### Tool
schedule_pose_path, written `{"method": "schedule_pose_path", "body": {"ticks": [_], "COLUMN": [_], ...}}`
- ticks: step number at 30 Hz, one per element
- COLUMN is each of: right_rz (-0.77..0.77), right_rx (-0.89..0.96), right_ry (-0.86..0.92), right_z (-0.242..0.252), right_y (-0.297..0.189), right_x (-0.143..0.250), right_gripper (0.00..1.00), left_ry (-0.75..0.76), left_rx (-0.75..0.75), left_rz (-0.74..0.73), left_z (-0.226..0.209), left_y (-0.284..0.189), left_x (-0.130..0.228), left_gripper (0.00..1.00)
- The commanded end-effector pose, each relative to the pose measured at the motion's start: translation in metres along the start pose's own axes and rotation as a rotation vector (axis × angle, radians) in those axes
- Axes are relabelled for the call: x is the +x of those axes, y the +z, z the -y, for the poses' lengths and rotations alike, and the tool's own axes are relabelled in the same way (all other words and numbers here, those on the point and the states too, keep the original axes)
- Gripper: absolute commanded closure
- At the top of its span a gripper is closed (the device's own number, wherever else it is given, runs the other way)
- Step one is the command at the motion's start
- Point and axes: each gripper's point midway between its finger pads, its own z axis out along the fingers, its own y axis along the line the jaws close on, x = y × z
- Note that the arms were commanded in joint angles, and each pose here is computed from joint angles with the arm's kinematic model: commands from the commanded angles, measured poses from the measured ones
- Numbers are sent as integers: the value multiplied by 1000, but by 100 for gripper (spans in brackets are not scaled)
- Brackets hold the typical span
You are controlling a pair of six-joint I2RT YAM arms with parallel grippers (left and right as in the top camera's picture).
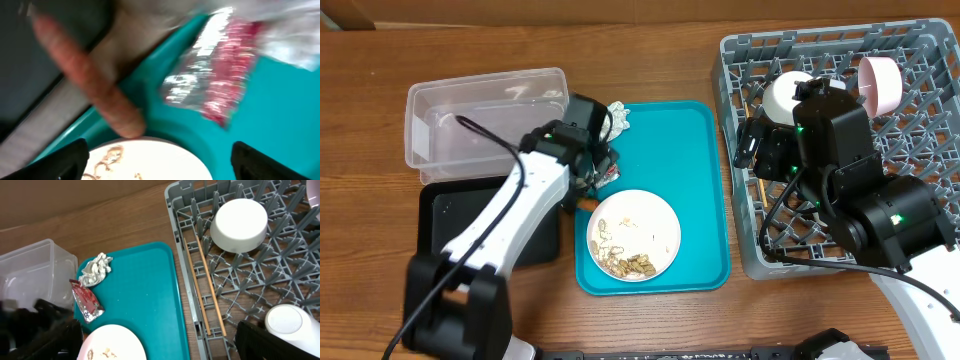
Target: Sort waste into correct bins and load items into the dishwasher
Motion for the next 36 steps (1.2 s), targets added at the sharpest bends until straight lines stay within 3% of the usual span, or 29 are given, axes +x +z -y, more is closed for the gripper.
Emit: {"method": "schedule_pose_path", "body": {"ticks": [1, 11, 17, 24, 26, 32, 36], "right_rz": [16, 16, 16, 16, 16, 16, 16], "right_rx": [3, 3, 3, 3, 3, 3, 3], "right_ry": [8, 8, 8, 8, 8, 8, 8], "right_z": [1, 1, 1, 1, 1, 1, 1], "right_y": [-2, -2, -2, -2, -2, -2, -2], "right_x": [-4, -4, -4, -4, -4, -4, -4], "right_gripper": [0, 0, 0, 0, 0, 0, 0], "left_ry": [-149, -161, -161, -151, -152, -151, -129], "left_rx": [-76, -217, -226, -282, -284, -283, -282], "left_rz": [-28, 82, 108, 106, 105, 105, 91], "left_z": [-13, -44, -44, -51, -51, -51, -50], "left_y": [18, 20, 28, 46, 47, 47, 45], "left_x": [10, -5, -9, -7, -7, -7, -6], "left_gripper": [19, 20, 31, 33, 37, 68, 74]}}
